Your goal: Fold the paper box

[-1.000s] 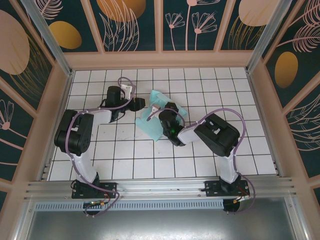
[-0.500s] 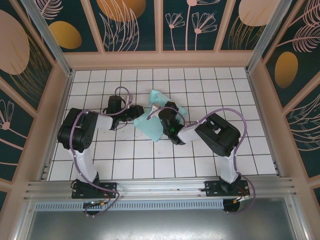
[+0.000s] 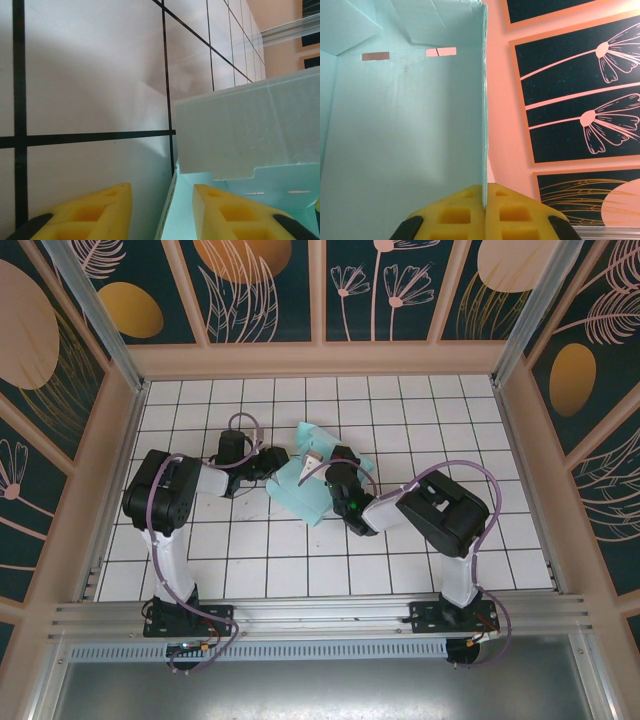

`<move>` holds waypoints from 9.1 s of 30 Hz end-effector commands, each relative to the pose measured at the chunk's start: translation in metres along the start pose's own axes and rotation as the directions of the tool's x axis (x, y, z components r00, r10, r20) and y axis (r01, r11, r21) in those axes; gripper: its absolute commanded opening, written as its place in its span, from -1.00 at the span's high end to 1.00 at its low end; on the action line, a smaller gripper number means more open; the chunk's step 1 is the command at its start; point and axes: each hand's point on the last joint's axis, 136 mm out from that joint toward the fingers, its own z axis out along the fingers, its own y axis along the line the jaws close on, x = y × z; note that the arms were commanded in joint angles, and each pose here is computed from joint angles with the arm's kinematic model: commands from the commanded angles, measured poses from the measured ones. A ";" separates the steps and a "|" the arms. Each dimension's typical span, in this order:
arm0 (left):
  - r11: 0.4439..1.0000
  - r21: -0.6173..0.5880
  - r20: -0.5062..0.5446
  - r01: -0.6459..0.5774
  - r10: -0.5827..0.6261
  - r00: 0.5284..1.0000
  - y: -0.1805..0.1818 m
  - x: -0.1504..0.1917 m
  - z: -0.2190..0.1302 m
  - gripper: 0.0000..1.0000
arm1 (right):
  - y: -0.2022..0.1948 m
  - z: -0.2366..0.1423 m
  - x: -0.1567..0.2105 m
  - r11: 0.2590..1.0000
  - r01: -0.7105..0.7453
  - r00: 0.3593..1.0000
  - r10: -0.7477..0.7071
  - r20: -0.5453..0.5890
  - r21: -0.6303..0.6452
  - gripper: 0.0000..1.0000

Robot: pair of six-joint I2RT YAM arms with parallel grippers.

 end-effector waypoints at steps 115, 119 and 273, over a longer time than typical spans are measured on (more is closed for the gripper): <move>0.676 0.443 -0.094 -0.588 0.688 0.720 -0.040 0.003 -0.004 -0.38 | -0.007 -0.001 -0.019 0.992 0.099 0.993 -0.094 0.065 -0.076 1.00; 0.683 0.438 -0.099 -0.584 0.683 0.724 -0.038 0.003 -0.004 -0.37 | -0.006 -0.004 -0.021 0.991 0.122 0.990 -0.118 0.074 -0.052 1.00; 0.687 0.031 0.069 -0.726 0.723 0.688 -0.053 -0.014 0.038 0.53 | 0.046 0.023 -0.081 -0.300 -0.789 0.276 0.608 -0.744 -0.537 0.12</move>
